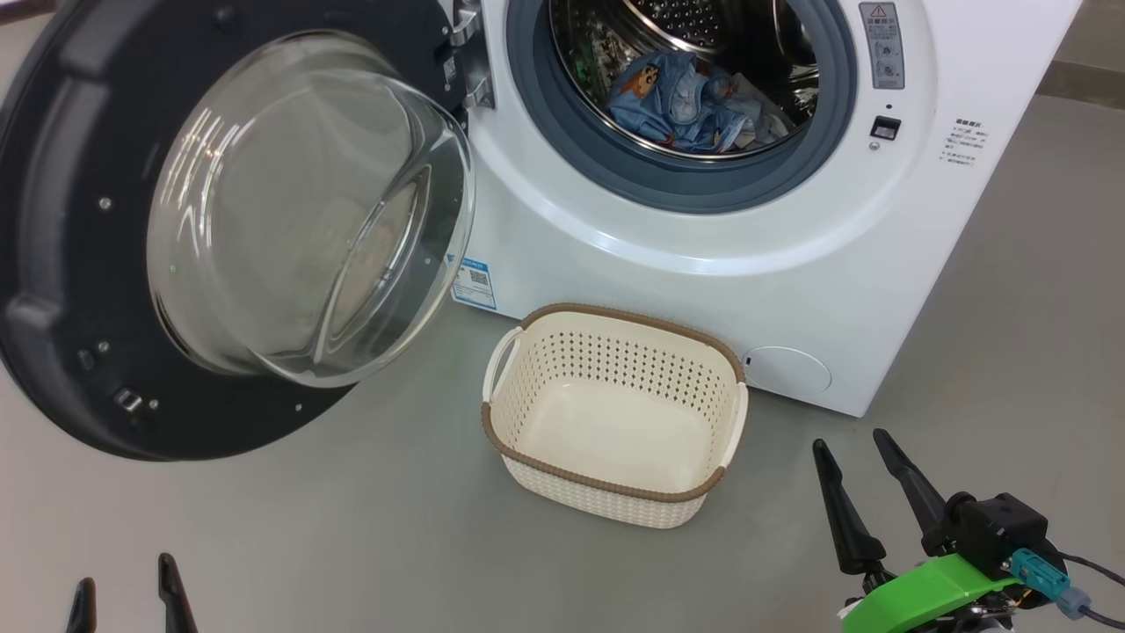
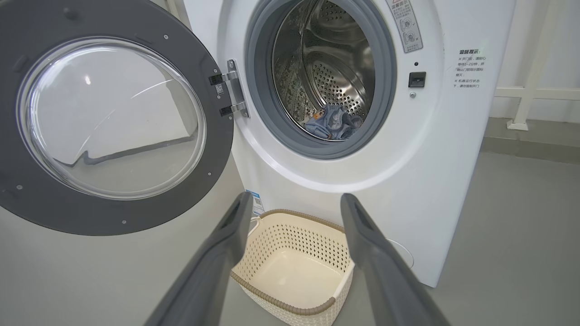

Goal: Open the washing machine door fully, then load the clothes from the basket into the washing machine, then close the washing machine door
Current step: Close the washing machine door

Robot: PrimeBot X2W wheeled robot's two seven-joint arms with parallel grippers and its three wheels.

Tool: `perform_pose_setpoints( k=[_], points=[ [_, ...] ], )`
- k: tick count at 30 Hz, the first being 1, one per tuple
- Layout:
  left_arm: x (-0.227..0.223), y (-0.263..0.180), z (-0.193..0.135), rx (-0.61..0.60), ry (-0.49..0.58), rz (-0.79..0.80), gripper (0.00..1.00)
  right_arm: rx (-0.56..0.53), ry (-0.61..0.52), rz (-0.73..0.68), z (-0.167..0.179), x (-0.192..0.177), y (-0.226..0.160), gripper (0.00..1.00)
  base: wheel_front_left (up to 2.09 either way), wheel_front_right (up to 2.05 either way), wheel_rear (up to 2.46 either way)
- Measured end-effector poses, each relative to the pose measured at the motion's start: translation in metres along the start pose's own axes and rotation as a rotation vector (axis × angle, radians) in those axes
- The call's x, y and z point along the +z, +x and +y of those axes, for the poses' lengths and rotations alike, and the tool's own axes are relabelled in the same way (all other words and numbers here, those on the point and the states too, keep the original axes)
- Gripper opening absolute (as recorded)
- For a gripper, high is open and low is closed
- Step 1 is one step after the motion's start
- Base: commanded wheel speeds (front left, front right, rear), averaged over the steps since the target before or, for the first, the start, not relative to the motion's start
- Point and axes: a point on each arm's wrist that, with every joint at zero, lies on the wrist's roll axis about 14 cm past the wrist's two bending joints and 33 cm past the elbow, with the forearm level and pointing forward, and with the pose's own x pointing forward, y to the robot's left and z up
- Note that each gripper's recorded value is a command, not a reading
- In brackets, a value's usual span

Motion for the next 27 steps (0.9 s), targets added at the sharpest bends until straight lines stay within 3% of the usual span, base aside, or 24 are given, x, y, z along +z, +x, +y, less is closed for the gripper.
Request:
perform_pose_setpoints(
  k=[2,3,4,5,17,27],
  points=[
    [0.0,0.0,0.0,-0.001,0.0,0.0,1.0,-0.001,0.0,0.0,0.0,0.0,0.0,1.0,0.0,0.0,0.0],
    [0.0,0.0,-0.001,-0.002,-0.001,0.001,0.78,-0.002,0.0,0.0,-0.001,0.0,0.0,1.0,0.0,0.0,0.0],
    [0.0,0.0,-0.001,-0.003,-0.004,0.002,0.15,-0.002,0.001,0.0,-0.001,0.0,0.0,1.0,0.0,0.0,0.0],
    [-0.001,0.0,-0.002,-0.005,-0.007,0.003,0.0,-0.003,0.001,0.001,-0.001,0.0,0.0,1.0,0.0,0.0,0.0],
    [-0.003,0.001,-0.004,-0.014,-0.022,0.012,0.0,-0.006,0.004,0.003,-0.002,-0.002,0.0,1.0,0.0,0.0,0.0],
    [0.025,0.014,0.016,0.041,-0.127,-0.078,0.0,0.002,0.006,0.003,0.0,-0.002,0.002,1.0,0.0,0.0,0.0]
  ],
)
